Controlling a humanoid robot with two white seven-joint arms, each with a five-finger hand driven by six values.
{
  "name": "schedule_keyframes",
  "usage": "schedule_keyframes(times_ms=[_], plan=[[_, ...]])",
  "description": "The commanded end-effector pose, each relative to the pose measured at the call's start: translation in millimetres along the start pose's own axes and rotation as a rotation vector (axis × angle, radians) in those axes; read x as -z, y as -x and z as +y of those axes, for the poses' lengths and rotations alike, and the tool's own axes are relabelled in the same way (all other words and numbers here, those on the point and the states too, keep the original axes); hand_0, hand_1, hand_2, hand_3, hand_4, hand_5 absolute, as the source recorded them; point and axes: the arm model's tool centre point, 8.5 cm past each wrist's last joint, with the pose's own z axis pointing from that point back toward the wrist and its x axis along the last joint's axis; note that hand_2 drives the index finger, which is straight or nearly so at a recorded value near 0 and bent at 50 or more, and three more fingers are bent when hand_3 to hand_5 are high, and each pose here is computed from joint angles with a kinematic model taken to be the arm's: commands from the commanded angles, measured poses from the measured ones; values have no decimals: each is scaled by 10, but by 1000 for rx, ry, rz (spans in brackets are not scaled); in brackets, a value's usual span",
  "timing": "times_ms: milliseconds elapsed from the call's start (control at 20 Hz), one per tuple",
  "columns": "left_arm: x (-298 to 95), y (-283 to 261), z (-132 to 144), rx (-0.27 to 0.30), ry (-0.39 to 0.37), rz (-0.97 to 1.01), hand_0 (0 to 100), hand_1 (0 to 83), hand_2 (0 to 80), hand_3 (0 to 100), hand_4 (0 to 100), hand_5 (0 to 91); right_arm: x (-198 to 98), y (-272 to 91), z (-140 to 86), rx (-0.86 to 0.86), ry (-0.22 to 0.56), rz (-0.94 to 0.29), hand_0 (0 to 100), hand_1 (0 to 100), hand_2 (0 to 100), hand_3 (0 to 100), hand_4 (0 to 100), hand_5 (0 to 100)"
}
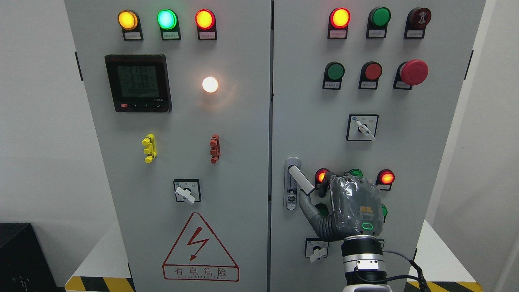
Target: Release door handle
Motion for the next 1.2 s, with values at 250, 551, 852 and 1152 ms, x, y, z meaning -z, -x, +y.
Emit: schedule_keyframes(times_ms=[250, 551, 852, 1152], plan=[[0, 1, -6, 0, 2, 1, 0, 0, 44, 104, 5, 0, 31, 51, -49, -2, 15, 14, 456, 416, 697, 972, 771, 695], [0, 0, 4, 0, 0, 0, 0, 0, 43, 104, 5, 0, 53, 45, -73, -1, 22, 12, 459, 415, 697, 972, 771, 696], [0, 1, -6, 0, 2, 1, 0, 0, 43, 104, 5, 0, 60, 61, -98, -1, 30, 16, 460, 415, 696, 971, 771, 696], [0, 1, -6, 0, 2, 1, 0, 0, 42, 105, 5, 0, 81, 50, -121, 0, 37, 13, 461, 415, 698, 970, 772, 696]])
